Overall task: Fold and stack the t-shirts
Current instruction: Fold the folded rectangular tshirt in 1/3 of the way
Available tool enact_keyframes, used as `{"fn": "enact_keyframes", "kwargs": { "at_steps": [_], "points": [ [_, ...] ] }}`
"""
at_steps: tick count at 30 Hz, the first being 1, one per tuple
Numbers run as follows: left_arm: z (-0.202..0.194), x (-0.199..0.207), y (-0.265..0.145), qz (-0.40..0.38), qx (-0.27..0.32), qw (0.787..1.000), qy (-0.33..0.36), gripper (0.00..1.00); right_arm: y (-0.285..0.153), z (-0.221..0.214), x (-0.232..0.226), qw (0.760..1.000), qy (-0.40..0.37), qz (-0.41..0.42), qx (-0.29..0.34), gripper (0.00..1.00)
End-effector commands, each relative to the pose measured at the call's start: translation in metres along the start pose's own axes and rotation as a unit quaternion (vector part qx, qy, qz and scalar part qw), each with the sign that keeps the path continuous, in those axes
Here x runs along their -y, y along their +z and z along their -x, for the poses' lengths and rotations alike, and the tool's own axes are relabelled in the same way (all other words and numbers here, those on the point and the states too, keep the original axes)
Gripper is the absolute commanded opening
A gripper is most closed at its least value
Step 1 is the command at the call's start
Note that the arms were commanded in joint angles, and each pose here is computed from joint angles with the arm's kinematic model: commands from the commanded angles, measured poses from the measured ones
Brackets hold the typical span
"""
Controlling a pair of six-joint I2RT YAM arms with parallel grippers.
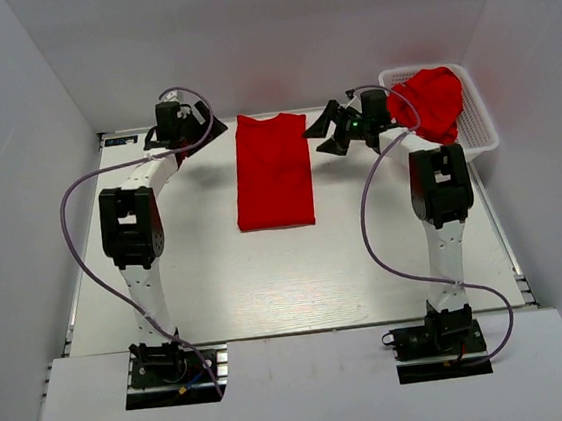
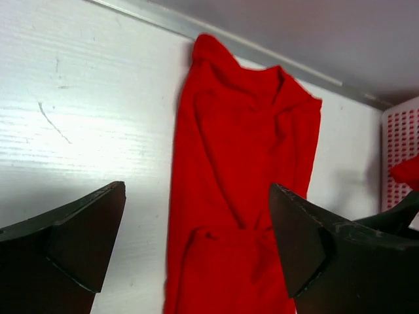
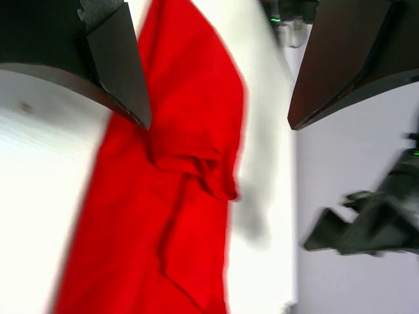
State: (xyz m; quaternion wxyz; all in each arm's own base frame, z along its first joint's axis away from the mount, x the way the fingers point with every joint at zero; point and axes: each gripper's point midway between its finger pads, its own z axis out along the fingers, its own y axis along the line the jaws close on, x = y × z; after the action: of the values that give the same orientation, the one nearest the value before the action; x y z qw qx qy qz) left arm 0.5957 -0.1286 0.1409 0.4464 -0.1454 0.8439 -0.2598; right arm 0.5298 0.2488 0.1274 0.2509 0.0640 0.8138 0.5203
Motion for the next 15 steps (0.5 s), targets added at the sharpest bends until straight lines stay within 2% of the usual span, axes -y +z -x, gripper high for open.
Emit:
{"fn": "enact_keyframes", "kwargs": {
  "at_steps": [1,2,3,4,5,6,8,9,10,11,12,15],
  "points": [
    [0.015,0.033,-0.036,-0.038,0.009,0.998,0.049,1.0,-0.019,-0.013,-0.024,0.993,-0.106,-0.048,-0.014,0.9],
    [-0.002,0.03,-0.04,-0.037,-0.01,0.998,0.055,1.0,-0.032,-0.007,-0.042,0.989,-0.139,-0.047,0.001,0.9],
    [0.003,0.039,-0.055,-0.047,-0.004,0.997,0.065,1.0,-0.035,-0.026,-0.02,0.989,-0.126,-0.071,-0.011,0.9],
    [-0.018,0.031,-0.06,-0.041,-0.024,0.996,0.077,1.0,-0.043,-0.025,-0.028,0.987,-0.143,-0.078,0.002,0.9],
    [-0.023,0.029,-0.067,-0.039,-0.027,0.995,0.085,1.0,-0.047,-0.036,-0.016,0.984,-0.15,-0.092,-0.007,0.9],
    [-0.03,0.033,-0.075,-0.043,-0.031,0.994,0.095,1.0,-0.058,-0.033,-0.027,0.982,-0.163,-0.099,0.009,0.9],
    [-0.055,0.035,-0.096,-0.06,-0.054,0.991,0.104,1.0,-0.062,-0.064,-0.008,0.978,-0.168,-0.119,-0.028,0.9],
    [-0.063,0.032,-0.102,-0.063,-0.061,0.99,0.107,1.0,-0.065,-0.071,-0.015,0.977,-0.176,-0.117,-0.033,0.9],
    [-0.087,0.026,-0.107,-0.063,-0.083,0.988,0.111,1.0,-0.063,-0.082,-0.015,0.975,-0.183,-0.113,-0.047,0.9],
    [-0.088,0.026,-0.116,-0.066,-0.079,0.987,0.125,1.0,-0.065,-0.1,-0.003,0.974,-0.181,-0.119,-0.069,0.9],
    [-0.108,0.019,-0.12,-0.058,-0.105,0.985,0.126,1.0,-0.064,-0.112,-0.008,0.973,-0.185,-0.112,-0.081,0.9],
    [-0.134,0.015,-0.127,-0.054,-0.139,0.979,0.136,1.0,-0.065,-0.153,0.008,0.969,-0.171,-0.121,-0.129,0.9]
  ]
}}
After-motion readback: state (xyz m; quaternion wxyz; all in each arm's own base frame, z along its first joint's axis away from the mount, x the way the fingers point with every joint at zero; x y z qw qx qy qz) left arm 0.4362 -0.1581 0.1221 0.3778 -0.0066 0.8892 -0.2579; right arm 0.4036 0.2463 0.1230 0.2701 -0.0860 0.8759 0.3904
